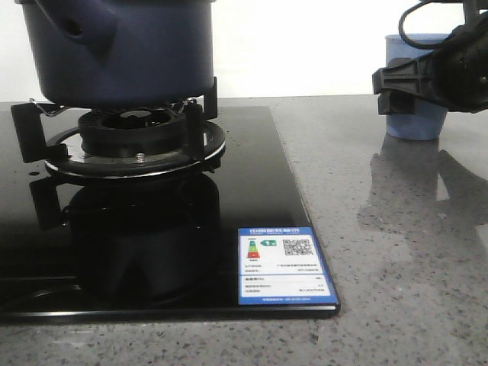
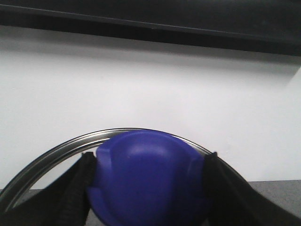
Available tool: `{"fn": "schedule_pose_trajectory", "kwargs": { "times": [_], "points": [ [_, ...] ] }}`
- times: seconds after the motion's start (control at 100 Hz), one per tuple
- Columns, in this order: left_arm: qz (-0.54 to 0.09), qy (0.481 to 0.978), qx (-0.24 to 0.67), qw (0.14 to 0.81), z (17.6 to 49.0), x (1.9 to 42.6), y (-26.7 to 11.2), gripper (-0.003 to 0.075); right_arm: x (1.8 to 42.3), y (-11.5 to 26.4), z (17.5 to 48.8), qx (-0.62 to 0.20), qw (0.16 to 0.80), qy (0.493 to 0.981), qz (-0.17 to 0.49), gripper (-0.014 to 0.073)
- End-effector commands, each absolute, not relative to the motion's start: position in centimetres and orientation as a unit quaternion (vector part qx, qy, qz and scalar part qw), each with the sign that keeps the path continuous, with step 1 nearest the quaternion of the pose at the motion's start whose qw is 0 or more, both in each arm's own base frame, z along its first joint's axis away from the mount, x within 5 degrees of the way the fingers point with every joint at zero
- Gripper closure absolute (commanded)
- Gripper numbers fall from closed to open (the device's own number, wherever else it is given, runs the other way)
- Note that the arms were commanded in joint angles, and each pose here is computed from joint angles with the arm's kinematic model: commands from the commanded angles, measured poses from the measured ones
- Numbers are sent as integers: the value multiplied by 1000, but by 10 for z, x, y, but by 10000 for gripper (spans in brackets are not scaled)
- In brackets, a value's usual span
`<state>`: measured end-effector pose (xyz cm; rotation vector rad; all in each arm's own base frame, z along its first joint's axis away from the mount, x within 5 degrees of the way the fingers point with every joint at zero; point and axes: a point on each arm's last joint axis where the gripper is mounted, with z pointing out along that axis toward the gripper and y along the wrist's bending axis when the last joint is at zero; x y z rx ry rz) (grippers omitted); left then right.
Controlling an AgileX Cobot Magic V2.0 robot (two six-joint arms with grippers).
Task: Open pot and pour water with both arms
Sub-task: 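Lift the held cup up toward the pot with the right gripper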
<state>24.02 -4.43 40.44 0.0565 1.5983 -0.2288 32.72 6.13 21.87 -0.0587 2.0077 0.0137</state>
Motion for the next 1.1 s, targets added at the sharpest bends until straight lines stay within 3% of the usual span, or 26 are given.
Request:
{"fn": "schedule_pose_trajectory", "kwargs": {
  "times": [0.0, 0.35, 0.59, 0.75, 1.09],
  "points": [
    [-97, 651, 9, 753, 434, 231, -39, 367, 333, 58, 245, -7, 599, 801, -7, 64],
    [-97, 650, 9, 754, 434, 231, -39, 367, 334, 56, 248, 0, 614, 789, -17, 69],
    [-96, 650, 9, 754, 434, 231, -39, 367, 334, 57, 247, -2, 611, 792, -15, 253],
    [-96, 650, 9, 754, 434, 231, -39, 367, 332, 57, 251, -4, 610, 793, -10, 274],
    [-96, 650, 9, 754, 434, 231, -39, 367, 306, 70, 300, -110, 607, 786, 20, 274]
  ]
}}
